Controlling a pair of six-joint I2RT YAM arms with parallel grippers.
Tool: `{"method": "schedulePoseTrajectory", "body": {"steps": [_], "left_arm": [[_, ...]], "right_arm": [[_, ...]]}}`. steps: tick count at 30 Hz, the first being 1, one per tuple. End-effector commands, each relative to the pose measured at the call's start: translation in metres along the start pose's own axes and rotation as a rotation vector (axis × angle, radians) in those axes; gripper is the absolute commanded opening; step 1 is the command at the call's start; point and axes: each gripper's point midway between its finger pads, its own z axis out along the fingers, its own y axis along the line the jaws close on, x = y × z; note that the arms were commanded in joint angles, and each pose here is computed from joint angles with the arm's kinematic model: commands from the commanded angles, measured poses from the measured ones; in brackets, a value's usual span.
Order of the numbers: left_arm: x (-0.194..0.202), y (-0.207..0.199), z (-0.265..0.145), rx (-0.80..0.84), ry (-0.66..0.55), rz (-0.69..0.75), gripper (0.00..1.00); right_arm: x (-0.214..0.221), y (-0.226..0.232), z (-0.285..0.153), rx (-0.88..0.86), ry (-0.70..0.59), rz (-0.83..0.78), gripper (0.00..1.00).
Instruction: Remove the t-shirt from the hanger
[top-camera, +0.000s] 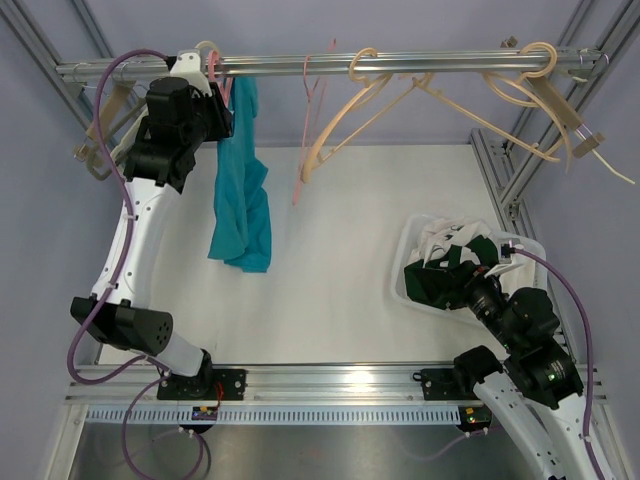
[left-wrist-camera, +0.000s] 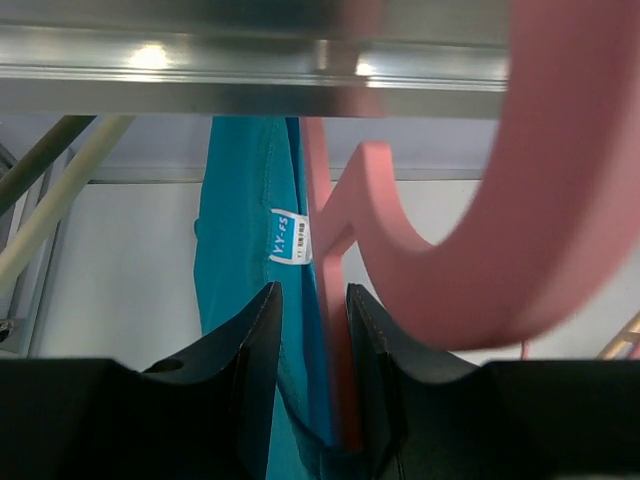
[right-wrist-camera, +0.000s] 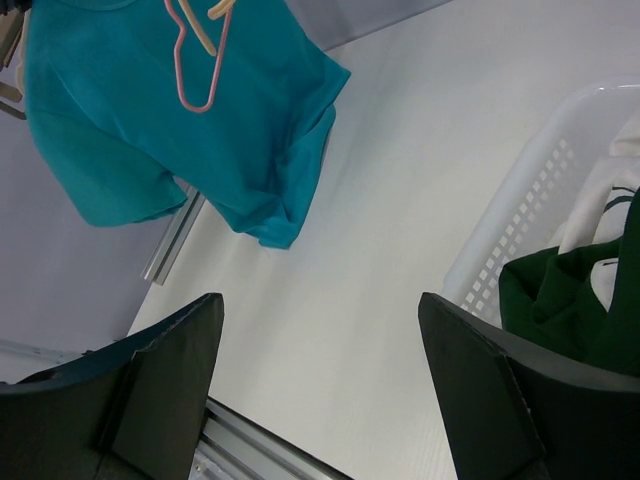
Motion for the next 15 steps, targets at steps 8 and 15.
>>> {"method": "schedulePoseTrajectory", "body": {"steps": [8,15], "left_arm": [[-0.033,0.002,0.005,-0.054,-0.115,0.046,0.29],[-0.041,-0.002,0.005,-0.059,-0.135,0.072,0.30]], "right_arm": [[0.009,0.014,0.009,-0.092,0.044,0.012,0.86],[0.008,0.017,0.011,-0.101,0.052,0.009,0.85]]}}
